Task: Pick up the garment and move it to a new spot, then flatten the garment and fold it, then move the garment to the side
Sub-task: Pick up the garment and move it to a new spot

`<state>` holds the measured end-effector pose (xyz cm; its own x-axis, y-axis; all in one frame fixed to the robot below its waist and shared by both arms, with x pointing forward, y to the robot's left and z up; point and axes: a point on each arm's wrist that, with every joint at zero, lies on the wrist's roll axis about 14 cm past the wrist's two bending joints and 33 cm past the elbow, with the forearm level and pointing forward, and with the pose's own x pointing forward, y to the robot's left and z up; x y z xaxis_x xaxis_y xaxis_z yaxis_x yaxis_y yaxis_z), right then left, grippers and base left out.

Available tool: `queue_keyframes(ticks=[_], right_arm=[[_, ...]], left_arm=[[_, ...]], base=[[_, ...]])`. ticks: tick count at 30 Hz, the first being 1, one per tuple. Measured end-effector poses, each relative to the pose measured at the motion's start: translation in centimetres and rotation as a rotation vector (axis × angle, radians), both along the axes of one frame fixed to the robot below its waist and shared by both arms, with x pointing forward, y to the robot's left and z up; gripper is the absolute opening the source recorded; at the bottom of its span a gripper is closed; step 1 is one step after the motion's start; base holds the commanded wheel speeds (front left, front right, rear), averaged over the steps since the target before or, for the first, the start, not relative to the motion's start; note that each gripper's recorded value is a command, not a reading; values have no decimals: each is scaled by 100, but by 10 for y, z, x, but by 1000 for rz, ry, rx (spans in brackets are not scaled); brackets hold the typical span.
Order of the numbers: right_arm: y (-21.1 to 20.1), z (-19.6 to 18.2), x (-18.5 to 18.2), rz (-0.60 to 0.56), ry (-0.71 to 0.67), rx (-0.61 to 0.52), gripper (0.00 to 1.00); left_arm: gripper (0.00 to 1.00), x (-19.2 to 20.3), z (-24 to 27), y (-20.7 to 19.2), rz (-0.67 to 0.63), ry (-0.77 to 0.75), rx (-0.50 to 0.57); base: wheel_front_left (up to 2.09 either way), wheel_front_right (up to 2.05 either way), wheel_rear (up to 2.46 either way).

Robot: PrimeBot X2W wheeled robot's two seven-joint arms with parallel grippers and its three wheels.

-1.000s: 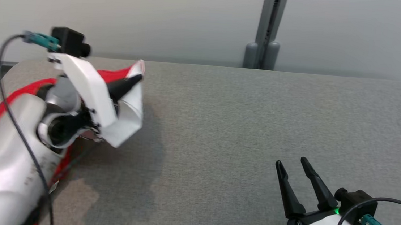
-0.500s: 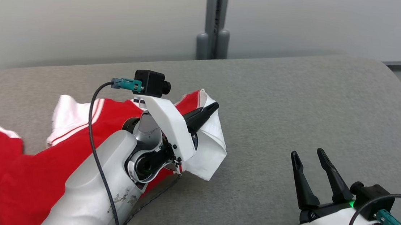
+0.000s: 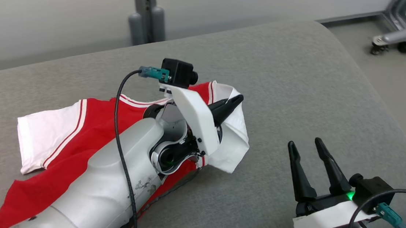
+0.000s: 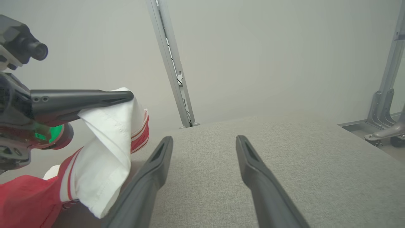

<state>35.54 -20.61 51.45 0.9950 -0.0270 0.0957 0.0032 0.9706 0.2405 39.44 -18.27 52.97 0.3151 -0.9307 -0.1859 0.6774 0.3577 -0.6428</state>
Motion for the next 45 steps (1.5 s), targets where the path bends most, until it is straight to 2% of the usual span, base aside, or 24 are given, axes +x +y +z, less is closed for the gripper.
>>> queue_keyframes(ticks=[11,16,18,19,26,32,45], right_arm=[[-22,-1,-15,-93,15,3,100],[-33,-3,-21,-134,27,-2,100],[-34,-3,-20,-137,28,-1,100],[-32,-4,-18,-131,27,1,100],[-13,0,0,-58,7,11,100],[-2,2,15,-3,-4,-4,100],[46,0,40,158,-14,2,100]], left_arm=[[0,-24,15,-62,-149,-10,-78],[0,-32,4,-74,-186,20,-66],[20,-33,0,-73,-193,39,-56],[100,-34,-2,-71,-197,45,-49],[100,-16,6,-48,-106,10,-70],[100,14,17,-18,28,-110,-86],[100,66,9,87,321,-341,37]], base=[[0,0,0],[0,0,0],[0,0,0],[0,0,0],[0,0,0],[0,0,0],[0,0,0]])
